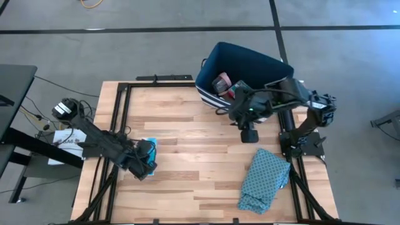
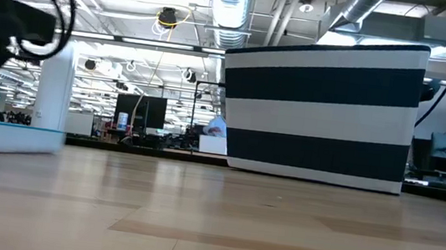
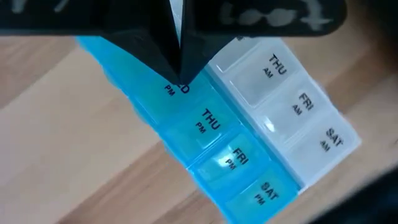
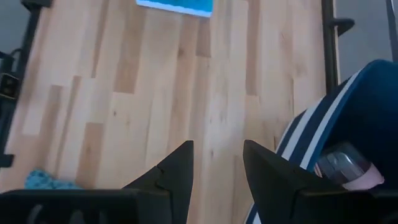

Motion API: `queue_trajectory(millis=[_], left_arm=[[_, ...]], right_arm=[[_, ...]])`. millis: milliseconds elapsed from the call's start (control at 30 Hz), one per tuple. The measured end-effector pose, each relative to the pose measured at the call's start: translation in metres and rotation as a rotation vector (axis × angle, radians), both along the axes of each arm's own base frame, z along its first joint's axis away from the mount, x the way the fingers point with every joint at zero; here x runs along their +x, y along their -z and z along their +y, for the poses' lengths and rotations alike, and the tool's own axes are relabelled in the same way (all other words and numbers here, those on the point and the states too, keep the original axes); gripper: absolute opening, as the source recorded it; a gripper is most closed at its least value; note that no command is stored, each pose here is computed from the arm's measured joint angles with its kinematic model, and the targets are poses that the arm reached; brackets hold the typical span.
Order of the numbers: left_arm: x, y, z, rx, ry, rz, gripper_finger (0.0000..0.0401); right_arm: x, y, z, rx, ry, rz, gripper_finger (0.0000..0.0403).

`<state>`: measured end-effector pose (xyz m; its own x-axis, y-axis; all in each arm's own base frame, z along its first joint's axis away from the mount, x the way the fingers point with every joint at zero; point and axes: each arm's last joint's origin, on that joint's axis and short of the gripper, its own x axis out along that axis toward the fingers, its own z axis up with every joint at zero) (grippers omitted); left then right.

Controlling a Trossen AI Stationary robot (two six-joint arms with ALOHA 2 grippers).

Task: Pick & place medical supplies in basket/bin
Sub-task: Put the white pill organizer into the white bin

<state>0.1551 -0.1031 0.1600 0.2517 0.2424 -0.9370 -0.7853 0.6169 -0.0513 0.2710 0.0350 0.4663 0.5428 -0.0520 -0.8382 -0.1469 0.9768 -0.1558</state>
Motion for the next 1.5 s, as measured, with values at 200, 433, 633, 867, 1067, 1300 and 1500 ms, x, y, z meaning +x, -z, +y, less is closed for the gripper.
queue_trajectory(millis=[200,433,633,867,1067,1300,1500], left_arm=[[0.042,-0.002,0.013,-0.023,0.125,-0.181,0.0],[0.102,-0.002,0.049,-0.036,0.294,-0.448,0.0],[0.107,-0.018,0.075,-0.081,0.287,-0.546,0.0],[0.06,-0.051,0.071,-0.083,0.203,-0.477,0.0],[0.009,-0.058,0.063,-0.073,0.07,-0.311,0.0],[-0.004,-0.058,0.053,-0.139,0.161,-0.232,0.0003],[-0.002,-0.053,0.051,-0.17,0.205,-0.17,0.0033]], right_arm=[[0.021,0.014,-0.012,-0.017,0.026,0.056,0.0133],[0.049,0.037,-0.029,0.045,0.122,0.135,0.0134],[0.073,0.061,-0.036,0.064,0.19,0.208,0.0134],[0.076,0.064,-0.039,-0.026,0.225,0.209,0.0094],[0.058,0.047,-0.052,-0.045,0.208,0.162,0.0023],[0.057,0.041,-0.062,-0.034,0.212,0.112,0.0003],[0.084,0.054,-0.064,-0.032,0.211,0.063,0.0001]])
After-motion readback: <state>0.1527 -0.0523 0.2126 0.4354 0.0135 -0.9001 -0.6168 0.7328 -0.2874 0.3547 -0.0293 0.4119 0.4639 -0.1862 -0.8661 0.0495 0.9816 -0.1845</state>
